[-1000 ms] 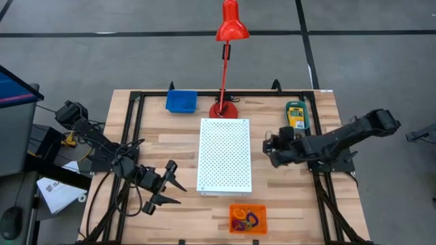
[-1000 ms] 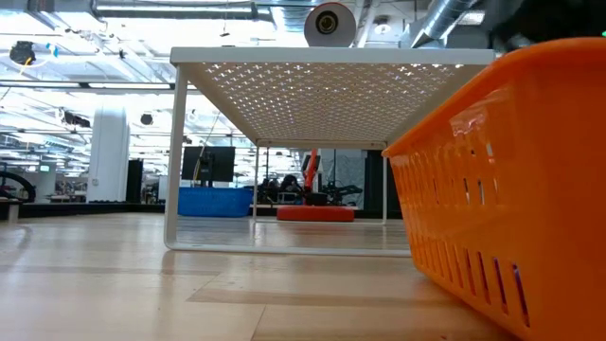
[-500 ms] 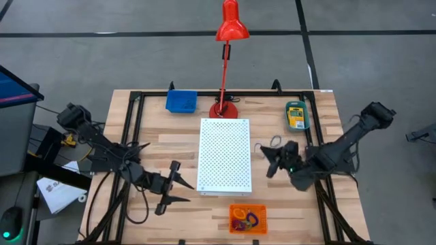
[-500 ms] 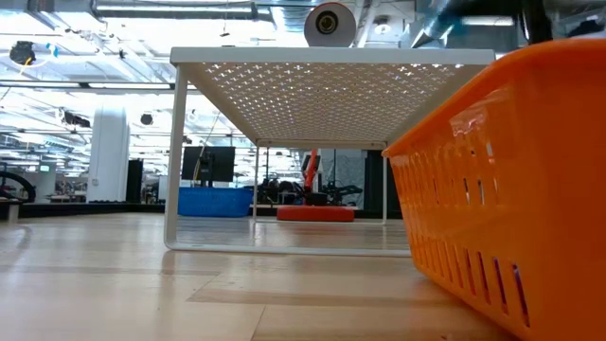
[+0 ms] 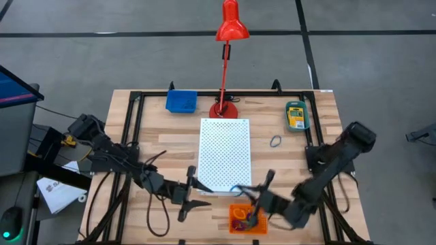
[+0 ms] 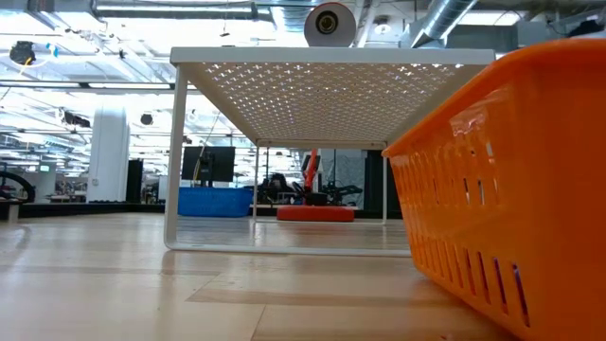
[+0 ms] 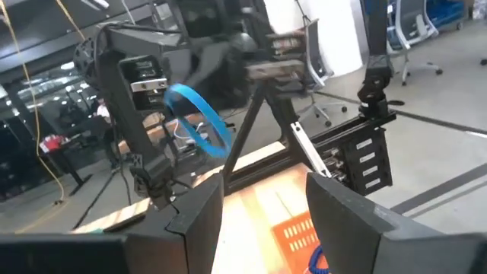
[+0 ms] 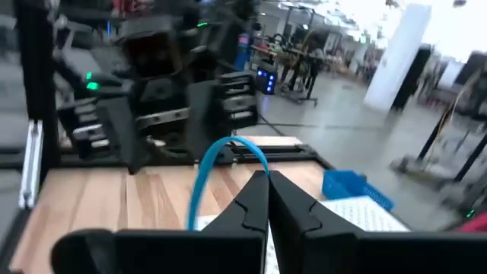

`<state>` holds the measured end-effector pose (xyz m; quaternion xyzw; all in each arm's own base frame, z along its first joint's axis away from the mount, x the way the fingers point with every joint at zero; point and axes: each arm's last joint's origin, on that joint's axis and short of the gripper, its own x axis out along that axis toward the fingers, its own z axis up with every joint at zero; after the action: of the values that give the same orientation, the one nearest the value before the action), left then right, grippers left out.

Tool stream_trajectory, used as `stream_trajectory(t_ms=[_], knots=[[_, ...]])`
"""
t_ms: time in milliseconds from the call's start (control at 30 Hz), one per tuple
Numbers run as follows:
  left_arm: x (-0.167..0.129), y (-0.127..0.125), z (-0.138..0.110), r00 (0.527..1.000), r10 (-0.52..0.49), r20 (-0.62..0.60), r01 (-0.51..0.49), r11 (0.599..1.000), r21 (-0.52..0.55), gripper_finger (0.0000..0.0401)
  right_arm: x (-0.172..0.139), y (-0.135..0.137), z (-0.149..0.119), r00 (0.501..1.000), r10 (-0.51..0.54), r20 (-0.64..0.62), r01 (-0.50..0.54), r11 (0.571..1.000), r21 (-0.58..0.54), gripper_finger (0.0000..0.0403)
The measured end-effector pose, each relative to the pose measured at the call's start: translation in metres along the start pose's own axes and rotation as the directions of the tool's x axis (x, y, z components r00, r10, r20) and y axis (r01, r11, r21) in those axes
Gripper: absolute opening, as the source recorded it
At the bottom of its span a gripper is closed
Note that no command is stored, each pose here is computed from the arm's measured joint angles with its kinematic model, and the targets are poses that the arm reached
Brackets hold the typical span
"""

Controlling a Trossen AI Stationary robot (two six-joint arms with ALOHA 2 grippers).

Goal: Pick & Place Office Desk Supplies
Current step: Put the blue rubber band into the blue bin

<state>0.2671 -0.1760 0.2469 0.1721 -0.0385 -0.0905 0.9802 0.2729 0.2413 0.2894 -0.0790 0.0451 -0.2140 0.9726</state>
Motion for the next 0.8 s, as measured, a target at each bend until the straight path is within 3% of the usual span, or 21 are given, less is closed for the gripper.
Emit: stream_trajectory(t_ms=[267,467,800], knots=[[0.016,-0.005,0.008,1.0,0.024,0.014,-0.025,1.0,0.01,0.0182,0.015,0.054,0.006,0.994,-0.112,0.006,0.11,0.962,-0.251,0.0],[0.017,-0.004,0.01,0.999,0.028,0.027,-0.027,1.0,-0.002,0.0182,0.02,0.071,0.007,0.994,-0.109,0.008,0.106,0.947,-0.304,0.0],[0.016,-0.005,0.011,0.999,0.001,0.045,0.0,1.0,-0.011,0.0182,0.029,0.069,0.006,0.994,-0.11,0.003,0.106,0.949,-0.298,0.0]])
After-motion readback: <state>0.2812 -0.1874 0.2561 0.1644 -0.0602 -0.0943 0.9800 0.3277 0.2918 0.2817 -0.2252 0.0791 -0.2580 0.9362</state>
